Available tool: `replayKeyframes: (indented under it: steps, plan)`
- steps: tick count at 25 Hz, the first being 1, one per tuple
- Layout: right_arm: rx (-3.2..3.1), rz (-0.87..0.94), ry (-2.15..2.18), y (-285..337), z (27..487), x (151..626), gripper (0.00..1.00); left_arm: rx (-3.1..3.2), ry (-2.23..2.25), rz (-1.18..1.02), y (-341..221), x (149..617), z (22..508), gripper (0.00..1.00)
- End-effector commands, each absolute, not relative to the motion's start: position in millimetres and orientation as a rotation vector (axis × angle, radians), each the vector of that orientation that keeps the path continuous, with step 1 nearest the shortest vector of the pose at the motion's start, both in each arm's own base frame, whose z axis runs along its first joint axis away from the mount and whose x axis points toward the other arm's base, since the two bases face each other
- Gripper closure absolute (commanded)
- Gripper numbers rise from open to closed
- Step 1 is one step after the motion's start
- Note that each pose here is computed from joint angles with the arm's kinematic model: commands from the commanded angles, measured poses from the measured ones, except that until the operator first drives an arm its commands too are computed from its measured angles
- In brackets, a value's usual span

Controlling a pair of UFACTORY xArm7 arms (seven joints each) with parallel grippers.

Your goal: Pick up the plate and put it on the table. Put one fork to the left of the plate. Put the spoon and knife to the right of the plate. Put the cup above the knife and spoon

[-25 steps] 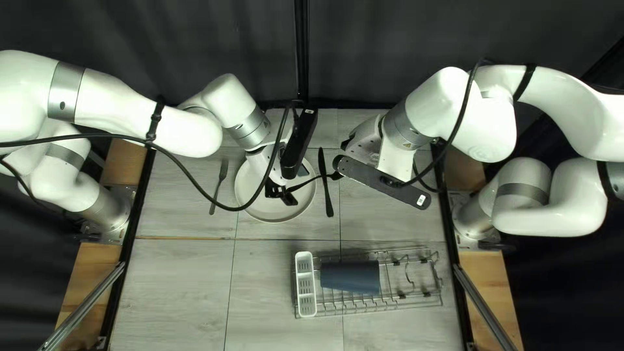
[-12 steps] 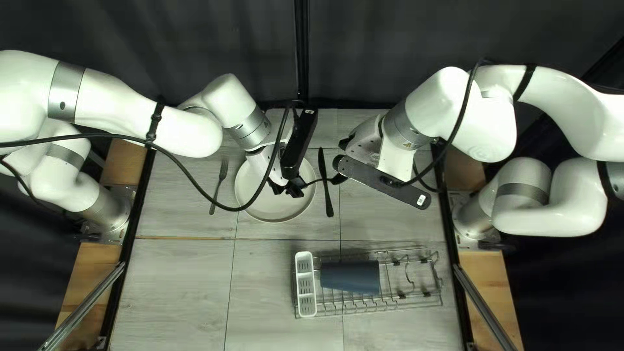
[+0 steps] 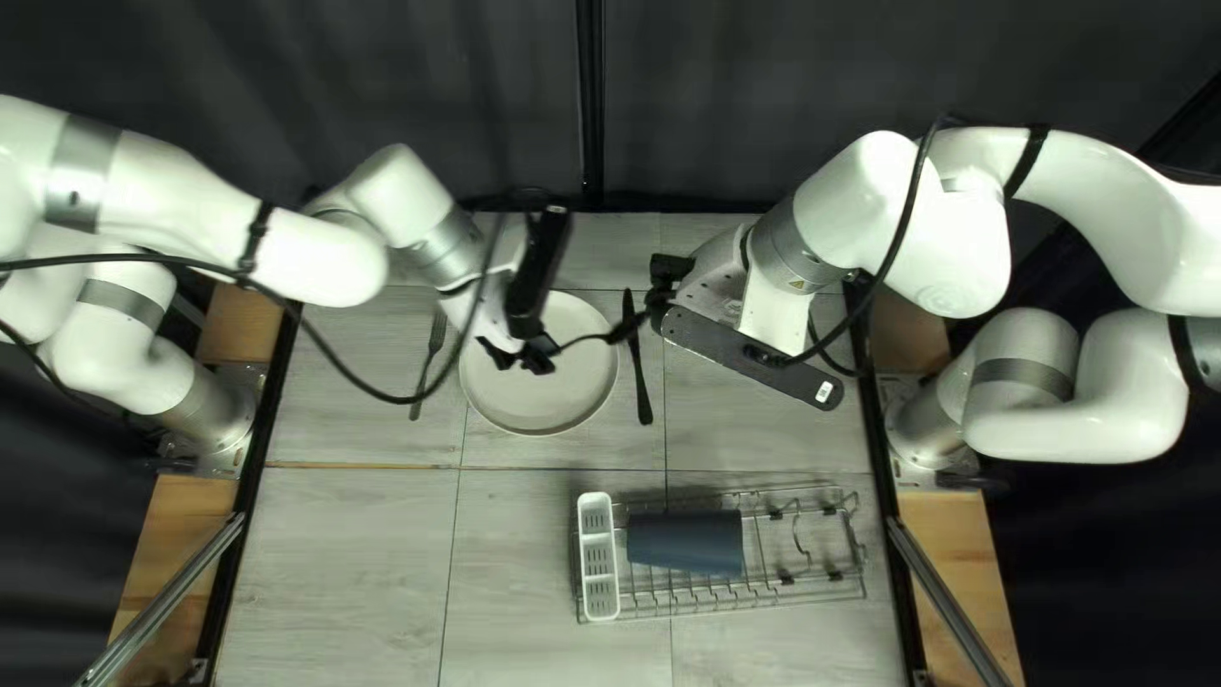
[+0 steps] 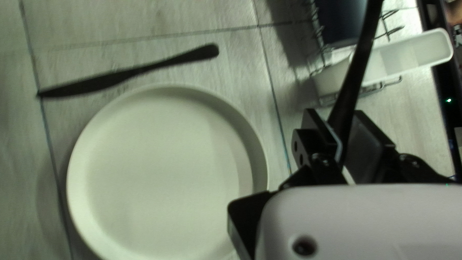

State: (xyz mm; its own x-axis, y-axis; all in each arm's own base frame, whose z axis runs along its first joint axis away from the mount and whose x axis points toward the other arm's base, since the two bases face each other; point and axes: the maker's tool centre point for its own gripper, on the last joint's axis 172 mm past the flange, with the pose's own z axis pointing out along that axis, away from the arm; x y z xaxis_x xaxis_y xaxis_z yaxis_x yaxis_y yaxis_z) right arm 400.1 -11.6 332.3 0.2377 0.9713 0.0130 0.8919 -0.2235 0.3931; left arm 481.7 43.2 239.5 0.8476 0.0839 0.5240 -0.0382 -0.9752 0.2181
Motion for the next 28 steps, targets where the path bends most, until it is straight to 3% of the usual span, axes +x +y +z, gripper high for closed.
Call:
replayKeyframes:
  steps: [1,15,20,28]
  plan:
    - [2.212,0.369,1.731,-11.6,332.3,400.1,0.0,2.887,0.28,0.807,52.5,432.0,247.1,1.0]
    - [2.212,0.369,1.731,-11.6,332.3,400.1,0.0,3.012,0.983,0.694,77.4,329.3,252.4,1.0]
    - [2.206,0.354,1.734,-12.7,330.4,398.0,0.0,3.013,0.99,0.692,77.5,328.7,252.3,1.0]
    - [2.662,0.288,1.064,-37.3,317.4,330.0,0.0,3.013,0.99,0.692,77.5,328.7,252.3,1.0]
